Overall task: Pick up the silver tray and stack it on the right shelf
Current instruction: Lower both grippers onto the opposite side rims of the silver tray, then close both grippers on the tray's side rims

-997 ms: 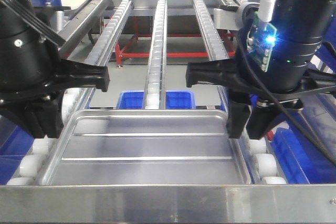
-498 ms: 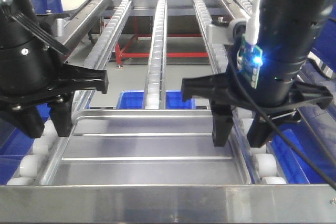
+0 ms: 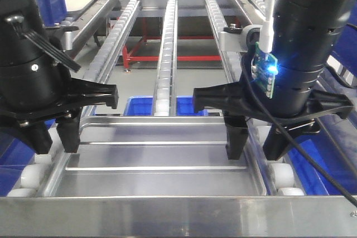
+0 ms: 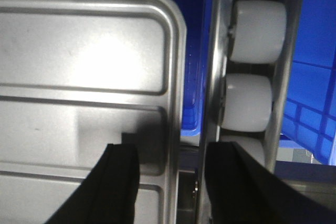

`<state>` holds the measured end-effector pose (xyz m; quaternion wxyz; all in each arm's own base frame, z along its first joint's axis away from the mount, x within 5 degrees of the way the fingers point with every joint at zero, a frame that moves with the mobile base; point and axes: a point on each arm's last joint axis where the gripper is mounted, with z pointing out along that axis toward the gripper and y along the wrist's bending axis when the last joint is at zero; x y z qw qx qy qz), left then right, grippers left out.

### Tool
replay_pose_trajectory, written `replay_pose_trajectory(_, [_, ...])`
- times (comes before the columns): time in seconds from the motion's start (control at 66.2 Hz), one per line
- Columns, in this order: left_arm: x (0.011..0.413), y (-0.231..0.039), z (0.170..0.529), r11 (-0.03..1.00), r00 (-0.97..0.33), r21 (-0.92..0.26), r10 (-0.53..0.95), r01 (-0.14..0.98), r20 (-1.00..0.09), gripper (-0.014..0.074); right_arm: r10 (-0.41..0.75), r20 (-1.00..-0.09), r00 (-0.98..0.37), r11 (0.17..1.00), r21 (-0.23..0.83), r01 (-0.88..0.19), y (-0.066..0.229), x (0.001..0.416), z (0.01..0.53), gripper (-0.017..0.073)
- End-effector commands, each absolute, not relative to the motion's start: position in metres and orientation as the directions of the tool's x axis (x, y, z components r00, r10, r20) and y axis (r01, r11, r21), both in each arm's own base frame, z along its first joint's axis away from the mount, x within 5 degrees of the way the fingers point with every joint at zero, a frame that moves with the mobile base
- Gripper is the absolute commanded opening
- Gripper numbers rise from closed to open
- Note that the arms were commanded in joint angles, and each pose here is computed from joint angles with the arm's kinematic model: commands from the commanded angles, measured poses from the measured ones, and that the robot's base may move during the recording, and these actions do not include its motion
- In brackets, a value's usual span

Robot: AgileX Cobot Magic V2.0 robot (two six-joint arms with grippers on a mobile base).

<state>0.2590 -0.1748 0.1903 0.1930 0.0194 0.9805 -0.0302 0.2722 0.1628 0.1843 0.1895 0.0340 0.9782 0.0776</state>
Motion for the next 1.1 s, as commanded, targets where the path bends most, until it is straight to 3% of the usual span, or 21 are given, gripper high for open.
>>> replay_pose_trajectory(0.0, [0.262, -0.179, 0.208, 0.993, -0.897, -0.099, 0.015, 0.065, -0.442, 0.0131, 0.105, -0.441, -0.891, 0.978, 0.207, 0.012, 0.165, 0.278, 0.206, 0.0415])
replay_pose_trajectory(0.634, [0.262, -0.179, 0.204, 0.994, -0.909, -0.092, 0.009, 0.052, -0.416, 0.0131, 0.106, -0.418, -0.902, 0.982, 0.187, 0.029, 0.162, 0.282, 0.197, 0.0415])
replay_pose_trajectory(0.785, [0.261, -0.18, 0.204, 0.99, -0.907, -0.071, 0.086, 0.126, -0.413, 0.0131, 0.106, -0.418, -0.902, 0.982, 0.187, 0.029, 0.162, 0.282, 0.196, 0.0415])
replay_pose_trajectory(1.087, [0.259, -0.182, 0.203, 0.989, -0.918, -0.102, 0.057, 0.105, -0.393, 0.013, 0.107, -0.415, -0.903, 0.982, 0.186, 0.031, 0.162, 0.282, 0.196, 0.0415])
